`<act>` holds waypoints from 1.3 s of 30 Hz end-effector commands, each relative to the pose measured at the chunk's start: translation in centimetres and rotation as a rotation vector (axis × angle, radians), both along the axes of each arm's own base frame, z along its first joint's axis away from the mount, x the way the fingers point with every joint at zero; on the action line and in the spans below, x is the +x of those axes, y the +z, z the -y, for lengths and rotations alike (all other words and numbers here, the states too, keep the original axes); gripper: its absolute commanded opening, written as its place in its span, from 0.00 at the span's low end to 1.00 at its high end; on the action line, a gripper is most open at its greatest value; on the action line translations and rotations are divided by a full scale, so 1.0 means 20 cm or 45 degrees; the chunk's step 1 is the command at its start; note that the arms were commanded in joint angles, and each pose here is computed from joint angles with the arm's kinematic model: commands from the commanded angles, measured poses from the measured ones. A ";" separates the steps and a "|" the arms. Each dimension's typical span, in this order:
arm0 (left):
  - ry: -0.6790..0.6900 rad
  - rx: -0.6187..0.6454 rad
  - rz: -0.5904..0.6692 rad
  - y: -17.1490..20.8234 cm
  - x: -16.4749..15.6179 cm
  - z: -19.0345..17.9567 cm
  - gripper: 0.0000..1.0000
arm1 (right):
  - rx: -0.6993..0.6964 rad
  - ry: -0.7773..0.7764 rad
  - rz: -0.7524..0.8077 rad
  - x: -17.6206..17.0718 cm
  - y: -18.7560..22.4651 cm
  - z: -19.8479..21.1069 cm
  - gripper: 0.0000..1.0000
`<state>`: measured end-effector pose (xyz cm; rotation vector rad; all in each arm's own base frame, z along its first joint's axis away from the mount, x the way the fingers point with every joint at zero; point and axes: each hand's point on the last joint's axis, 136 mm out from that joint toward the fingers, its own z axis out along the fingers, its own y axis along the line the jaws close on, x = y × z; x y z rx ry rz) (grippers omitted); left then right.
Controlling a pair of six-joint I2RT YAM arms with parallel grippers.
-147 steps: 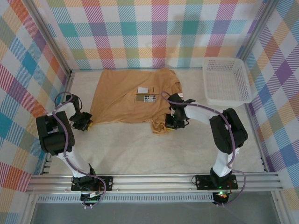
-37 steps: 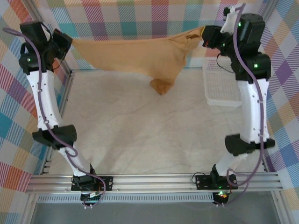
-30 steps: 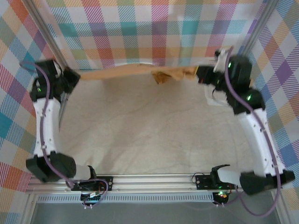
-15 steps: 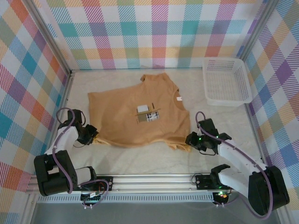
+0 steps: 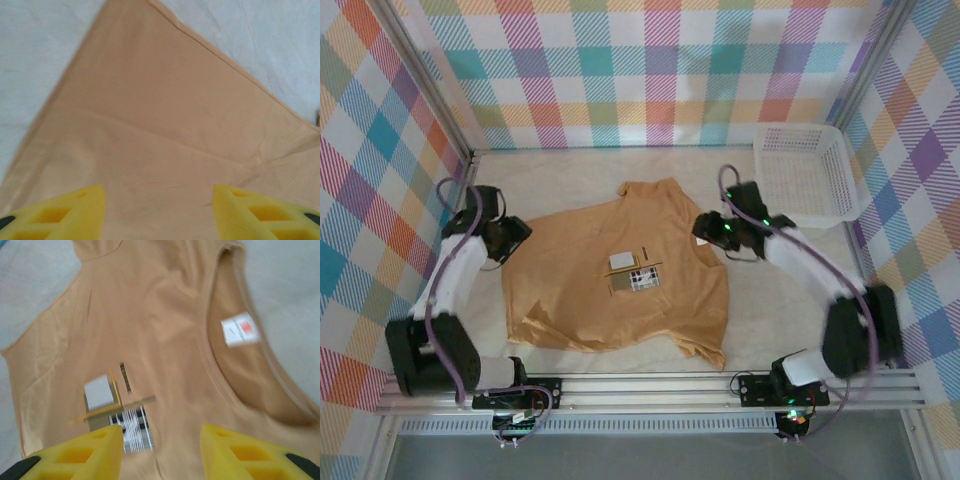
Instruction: Fold the inside-out t-shirt
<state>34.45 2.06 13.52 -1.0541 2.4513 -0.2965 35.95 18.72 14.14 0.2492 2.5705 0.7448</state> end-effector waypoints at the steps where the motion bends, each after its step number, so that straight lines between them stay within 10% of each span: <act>1: -0.028 -0.071 -0.160 -0.25 0.15 0.05 0.54 | 0.035 0.101 -0.038 0.26 -0.12 -0.18 0.42; 16: -0.075 -0.173 -0.375 -0.76 0.73 0.10 0.53 | -0.126 -0.148 -0.390 0.87 -0.69 -0.03 0.40; 24: -0.199 -0.084 -0.170 -0.49 1.08 0.09 0.56 | -0.163 -0.211 -0.262 1.15 -0.55 0.13 0.39; 31: -0.148 0.058 -0.080 -0.10 0.76 0.01 0.59 | -0.140 -0.086 -0.062 1.05 -0.10 0.01 0.41; 39: -0.148 0.070 -0.355 -0.24 0.27 0.04 0.56 | -0.101 0.093 -0.080 0.55 -0.05 -0.26 0.44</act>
